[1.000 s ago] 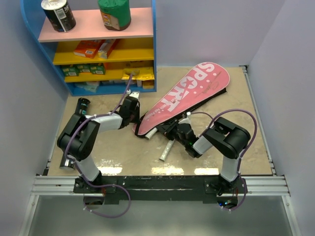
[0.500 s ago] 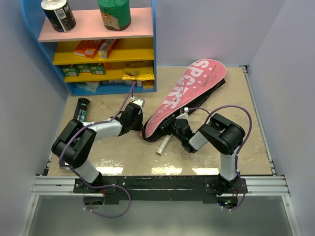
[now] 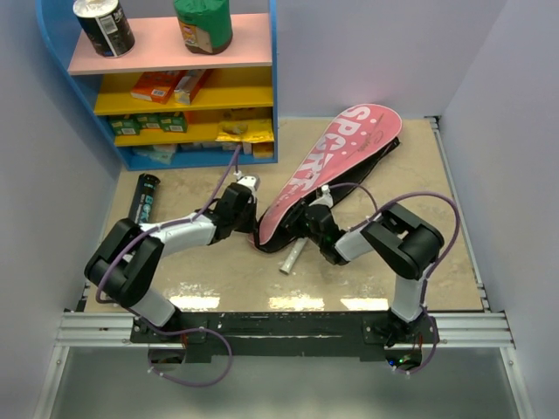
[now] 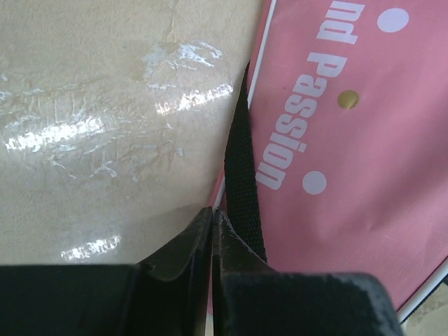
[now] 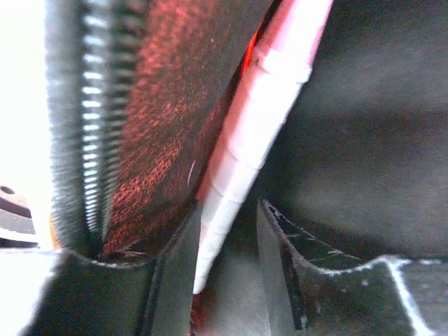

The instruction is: Pack up the badminton gear

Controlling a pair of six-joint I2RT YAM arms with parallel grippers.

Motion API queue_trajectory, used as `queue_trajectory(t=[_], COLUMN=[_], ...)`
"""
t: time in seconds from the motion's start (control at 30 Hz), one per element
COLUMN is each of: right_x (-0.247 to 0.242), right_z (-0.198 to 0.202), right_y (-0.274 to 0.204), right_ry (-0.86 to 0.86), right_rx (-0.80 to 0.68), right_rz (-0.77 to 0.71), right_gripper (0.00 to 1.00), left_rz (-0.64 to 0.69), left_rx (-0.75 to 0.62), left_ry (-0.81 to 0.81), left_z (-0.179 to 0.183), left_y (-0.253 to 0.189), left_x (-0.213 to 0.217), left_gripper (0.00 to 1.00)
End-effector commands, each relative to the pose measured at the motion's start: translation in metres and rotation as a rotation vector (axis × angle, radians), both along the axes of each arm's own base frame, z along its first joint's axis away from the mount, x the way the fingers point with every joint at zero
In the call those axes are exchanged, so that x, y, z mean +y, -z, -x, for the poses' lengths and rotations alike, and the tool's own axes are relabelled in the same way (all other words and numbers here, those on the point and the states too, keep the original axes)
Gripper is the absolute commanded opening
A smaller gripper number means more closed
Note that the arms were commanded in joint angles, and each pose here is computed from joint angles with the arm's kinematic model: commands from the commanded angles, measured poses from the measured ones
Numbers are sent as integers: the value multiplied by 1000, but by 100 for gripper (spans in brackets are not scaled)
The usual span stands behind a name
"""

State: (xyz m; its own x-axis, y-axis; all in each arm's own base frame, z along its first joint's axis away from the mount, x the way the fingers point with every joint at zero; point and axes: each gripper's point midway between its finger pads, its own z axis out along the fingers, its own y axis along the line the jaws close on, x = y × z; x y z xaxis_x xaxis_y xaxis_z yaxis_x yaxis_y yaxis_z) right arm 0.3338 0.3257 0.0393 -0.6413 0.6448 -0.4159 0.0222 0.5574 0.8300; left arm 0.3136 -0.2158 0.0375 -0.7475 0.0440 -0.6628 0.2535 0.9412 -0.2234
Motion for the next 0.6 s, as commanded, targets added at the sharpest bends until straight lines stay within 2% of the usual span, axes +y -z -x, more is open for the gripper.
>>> queue_trajectory(t=[0.0, 0.17, 0.27, 0.3, 0.47, 0.5, 0.57], right_x=[-25, -59, -86, -95, -137, -143, -153], right_z=[8, 31, 48, 51, 73, 74, 80], right_y=[-17, -55, -60, -80, -86, -87, -88], right_ry=[-17, -9, 18, 44, 112, 132, 152], right_rx=[-29, -24, 6, -23, 22, 29, 50], right_rz=[159, 270, 353, 337, 440, 457, 486], right_gripper=[45, 51, 53, 54, 56, 56, 56], left_rz=[17, 10, 11, 22, 40, 59, 67], left_rx=[-2, -49, -75, -97, -115, -154, -185], left_ry=[-9, -38, -47, -49, -29, -29, 17], left_z=[8, 6, 9, 11, 30, 31, 38], left_y=[-11, -32, -48, -58, -80, -97, -112], left_x=[-1, 7, 13, 14, 19, 18, 8], left_gripper=[9, 9, 9, 9, 9, 9, 13])
